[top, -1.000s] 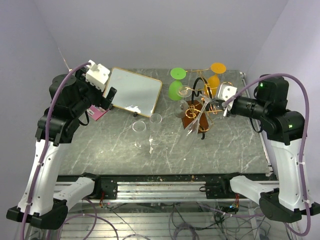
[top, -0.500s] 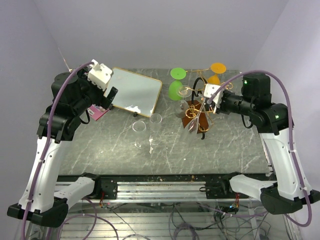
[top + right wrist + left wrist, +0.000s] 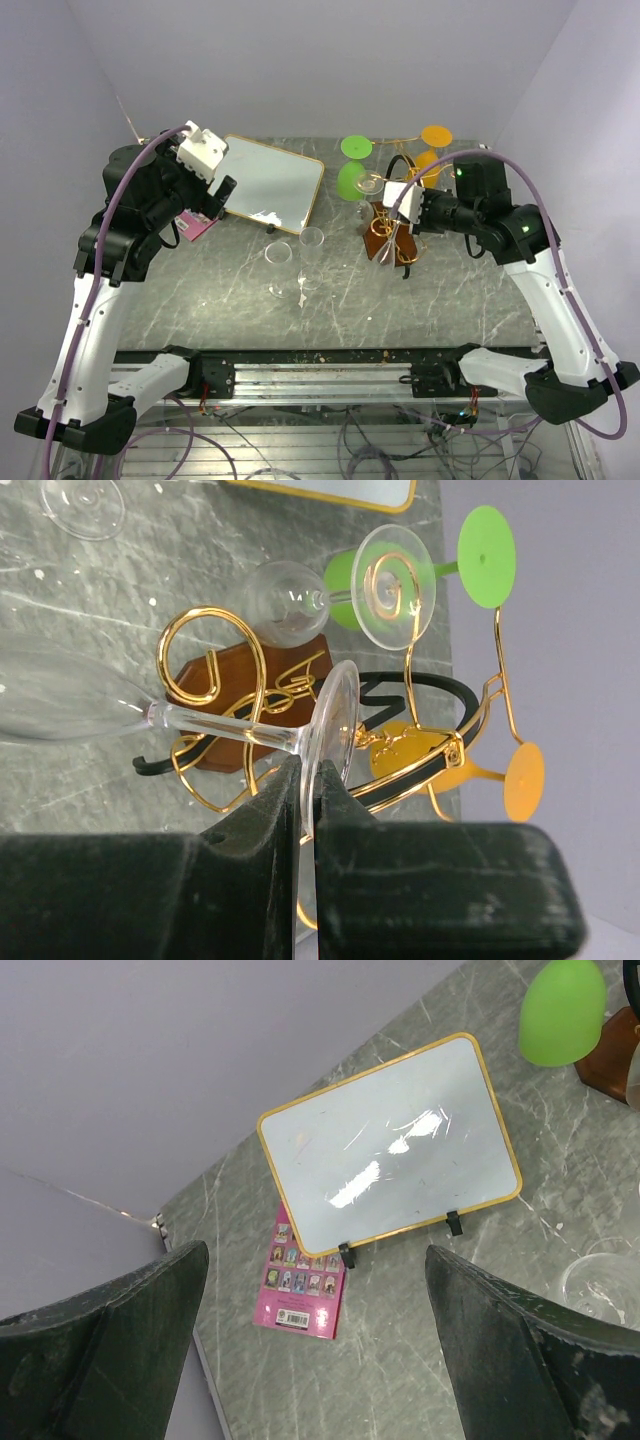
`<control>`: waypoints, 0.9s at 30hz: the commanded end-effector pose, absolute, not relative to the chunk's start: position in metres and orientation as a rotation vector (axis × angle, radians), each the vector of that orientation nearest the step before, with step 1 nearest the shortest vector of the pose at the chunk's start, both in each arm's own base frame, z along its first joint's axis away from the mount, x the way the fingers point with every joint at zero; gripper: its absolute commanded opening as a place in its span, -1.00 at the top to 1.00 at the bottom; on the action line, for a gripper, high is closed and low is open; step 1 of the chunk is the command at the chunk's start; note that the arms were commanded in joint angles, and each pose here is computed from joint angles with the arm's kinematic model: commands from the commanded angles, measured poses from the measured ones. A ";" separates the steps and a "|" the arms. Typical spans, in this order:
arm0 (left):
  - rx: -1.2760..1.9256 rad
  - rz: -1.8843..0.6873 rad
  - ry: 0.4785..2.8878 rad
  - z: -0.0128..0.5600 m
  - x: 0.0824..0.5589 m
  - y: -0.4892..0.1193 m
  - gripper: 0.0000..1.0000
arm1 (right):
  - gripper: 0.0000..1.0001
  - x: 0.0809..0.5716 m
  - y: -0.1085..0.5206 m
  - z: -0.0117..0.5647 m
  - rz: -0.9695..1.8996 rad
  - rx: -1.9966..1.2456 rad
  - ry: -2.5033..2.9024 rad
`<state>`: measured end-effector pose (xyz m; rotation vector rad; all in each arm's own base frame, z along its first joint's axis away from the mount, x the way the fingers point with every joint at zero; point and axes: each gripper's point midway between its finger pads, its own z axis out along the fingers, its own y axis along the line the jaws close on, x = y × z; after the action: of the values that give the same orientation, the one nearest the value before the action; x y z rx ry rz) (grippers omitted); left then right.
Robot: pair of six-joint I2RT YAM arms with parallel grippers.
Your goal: Place the wine glass upside down on the wine glass rack
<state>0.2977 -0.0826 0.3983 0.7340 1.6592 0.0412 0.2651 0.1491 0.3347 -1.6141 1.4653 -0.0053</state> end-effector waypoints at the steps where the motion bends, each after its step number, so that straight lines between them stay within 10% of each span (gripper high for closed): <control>1: 0.747 0.041 1.622 0.408 0.293 -0.082 -1.00 | 1.00 0.282 0.149 0.338 -0.117 -1.594 1.447; 27: 0.768 0.015 1.632 0.399 0.294 -0.087 -1.00 | 1.00 0.282 0.191 0.327 -0.036 -1.635 1.347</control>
<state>0.2956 -0.0837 0.3995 0.7496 1.6476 0.0391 0.2845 0.1780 0.3208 -1.6506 1.3947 -0.0892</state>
